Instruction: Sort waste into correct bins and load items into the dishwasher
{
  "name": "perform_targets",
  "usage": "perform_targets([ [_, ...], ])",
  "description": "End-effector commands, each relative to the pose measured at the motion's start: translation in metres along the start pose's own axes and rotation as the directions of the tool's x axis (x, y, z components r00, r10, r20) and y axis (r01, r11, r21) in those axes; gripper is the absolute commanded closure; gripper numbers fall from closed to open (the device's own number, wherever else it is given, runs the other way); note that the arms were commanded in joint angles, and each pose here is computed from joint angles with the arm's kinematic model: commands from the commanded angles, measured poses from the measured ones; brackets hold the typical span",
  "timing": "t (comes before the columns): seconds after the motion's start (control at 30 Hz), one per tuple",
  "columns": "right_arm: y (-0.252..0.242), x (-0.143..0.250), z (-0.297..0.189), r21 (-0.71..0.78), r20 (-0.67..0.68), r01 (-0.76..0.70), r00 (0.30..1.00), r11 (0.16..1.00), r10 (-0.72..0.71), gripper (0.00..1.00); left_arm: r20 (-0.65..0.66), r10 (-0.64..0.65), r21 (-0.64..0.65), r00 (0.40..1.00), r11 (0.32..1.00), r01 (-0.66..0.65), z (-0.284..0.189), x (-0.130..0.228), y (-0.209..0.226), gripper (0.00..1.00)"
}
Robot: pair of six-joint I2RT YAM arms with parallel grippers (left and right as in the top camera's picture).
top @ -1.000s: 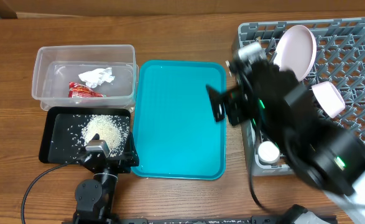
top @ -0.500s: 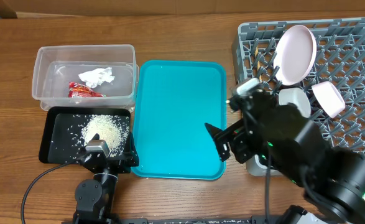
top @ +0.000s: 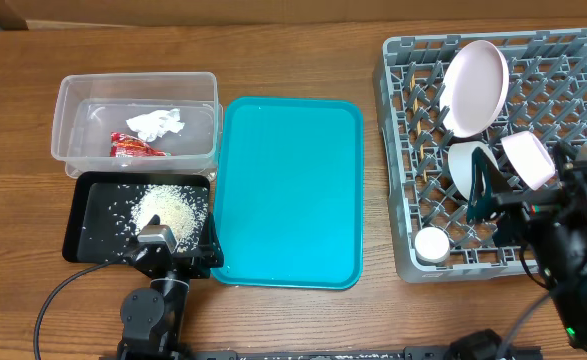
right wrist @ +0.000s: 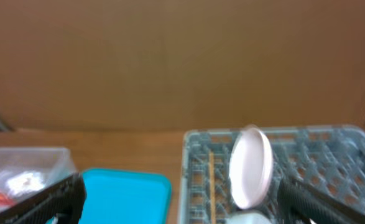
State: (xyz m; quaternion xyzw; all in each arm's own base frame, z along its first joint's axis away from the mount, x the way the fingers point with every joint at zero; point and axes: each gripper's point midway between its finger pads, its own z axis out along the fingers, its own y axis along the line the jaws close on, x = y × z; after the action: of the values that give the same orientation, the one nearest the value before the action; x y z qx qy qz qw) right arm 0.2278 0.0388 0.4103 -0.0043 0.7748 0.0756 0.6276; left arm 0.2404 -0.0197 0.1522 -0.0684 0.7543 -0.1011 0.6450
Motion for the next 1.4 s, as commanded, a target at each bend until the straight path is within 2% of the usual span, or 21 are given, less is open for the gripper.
perform_targets([
  [0.0, 0.005, 0.047, 0.013, -0.104, -0.048, 0.010, 0.999, 0.995, -0.015, 0.00, 0.009, 0.013, -0.004, 1.000, 1.000, -0.013, 0.000, -0.001, 0.002, 0.00],
  [0.3, 0.000, 0.153, 0.032, -0.171, 0.051, 0.015, 0.999, 0.985, -0.006, 0.00, 0.009, 0.013, -0.004, 1.000, 1.000, -0.013, 0.000, -0.001, 0.002, 0.00],
  [0.57, -0.003, 0.202, 0.047, -0.201, 0.197, 0.047, 0.980, 0.978, -0.007, 0.00, 0.009, 0.013, -0.004, 1.000, 1.000, -0.013, 0.000, -0.001, 0.002, 0.00],
  [0.67, -0.004, 0.212, 0.055, -0.203, 0.241, 0.057, 0.971, 0.978, -0.006, 0.00, 0.008, 0.013, -0.004, 1.000, 1.000, -0.013, 0.000, -0.001, 0.002, 0.00],
  [0.93, -0.006, 0.219, 0.058, -0.197, 0.220, 0.051, 0.976, 0.979, -0.007, 0.00, 0.009, 0.013, -0.004, 1.000, 1.000, -0.013, 0.000, -0.001, 0.002, 0.00],
  [1.03, -0.007, 0.230, 0.060, -0.194, 0.174, 0.042, 0.985, 0.980, -0.007, 0.00, 0.008, 0.013, -0.004, 1.000, 1.000, -0.013, 0.000, -0.001, 0.002, 0.00],
  [1.37, -0.007, 0.230, 0.060, -0.194, 0.174, 0.042, 0.985, 0.980, -0.007, 0.00, 0.008, 0.013, -0.004, 1.000, 1.000, -0.013, 0.000, -0.001, 0.002, 0.00],
])
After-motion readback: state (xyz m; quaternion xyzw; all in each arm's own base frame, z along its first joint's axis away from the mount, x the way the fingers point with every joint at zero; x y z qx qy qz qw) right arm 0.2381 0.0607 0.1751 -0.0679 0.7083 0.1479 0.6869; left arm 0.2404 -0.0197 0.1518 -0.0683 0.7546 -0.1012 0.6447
